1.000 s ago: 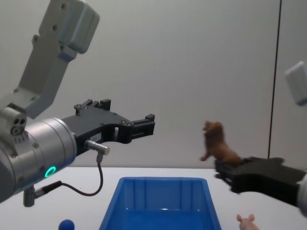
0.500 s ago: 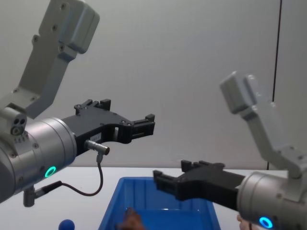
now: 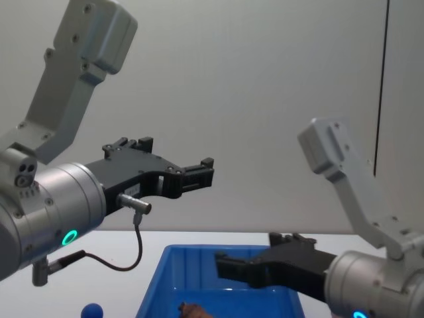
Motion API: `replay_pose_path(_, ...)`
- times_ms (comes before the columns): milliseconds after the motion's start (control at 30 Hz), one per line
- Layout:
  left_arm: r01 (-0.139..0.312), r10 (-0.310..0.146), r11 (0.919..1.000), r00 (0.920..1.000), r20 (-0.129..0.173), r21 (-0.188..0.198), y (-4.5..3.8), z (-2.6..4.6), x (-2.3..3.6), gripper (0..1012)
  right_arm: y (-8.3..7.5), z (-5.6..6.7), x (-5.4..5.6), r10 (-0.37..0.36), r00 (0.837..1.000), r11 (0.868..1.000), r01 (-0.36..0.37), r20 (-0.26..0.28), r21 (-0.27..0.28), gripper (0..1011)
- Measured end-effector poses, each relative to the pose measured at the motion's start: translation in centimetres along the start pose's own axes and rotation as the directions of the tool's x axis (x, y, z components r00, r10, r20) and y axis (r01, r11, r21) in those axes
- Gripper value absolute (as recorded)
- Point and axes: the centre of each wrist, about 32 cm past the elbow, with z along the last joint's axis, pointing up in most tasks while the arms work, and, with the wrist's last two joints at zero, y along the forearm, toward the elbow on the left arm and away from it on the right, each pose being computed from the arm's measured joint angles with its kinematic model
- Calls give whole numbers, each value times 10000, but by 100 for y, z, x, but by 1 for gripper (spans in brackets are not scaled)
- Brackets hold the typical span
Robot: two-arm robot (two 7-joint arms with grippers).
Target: Pick up the two dolls from the table and place them into the box.
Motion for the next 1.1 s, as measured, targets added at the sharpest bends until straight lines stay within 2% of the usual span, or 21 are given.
replay_pose_path(267,0,0,10000,10000,0,0,0,0,0,1001,-142,-49,24,-979,9952,9951,979,19,-144,1001)
replay_pose_path(400,-1,1,10000,10000,1,0,0,0,0,1001,-262,-75,44,-1643,9864,9861,1644,38,-259,1001)
replay_pose_path(633,-1,1,10000,10000,1,0,0,0,0,1001,-446,-121,76,-2352,9719,9706,2355,114,-504,1001)
replay_pose_path(833,0,0,10000,10000,0,0,0,0,0,1001,-555,-160,90,-2700,9627,9602,2707,189,-690,1001)
replay_pose_path(1100,0,0,10000,10000,1,0,0,0,0,1001,-630,-221,95,-2822,9591,9542,2828,203,-977,1001)
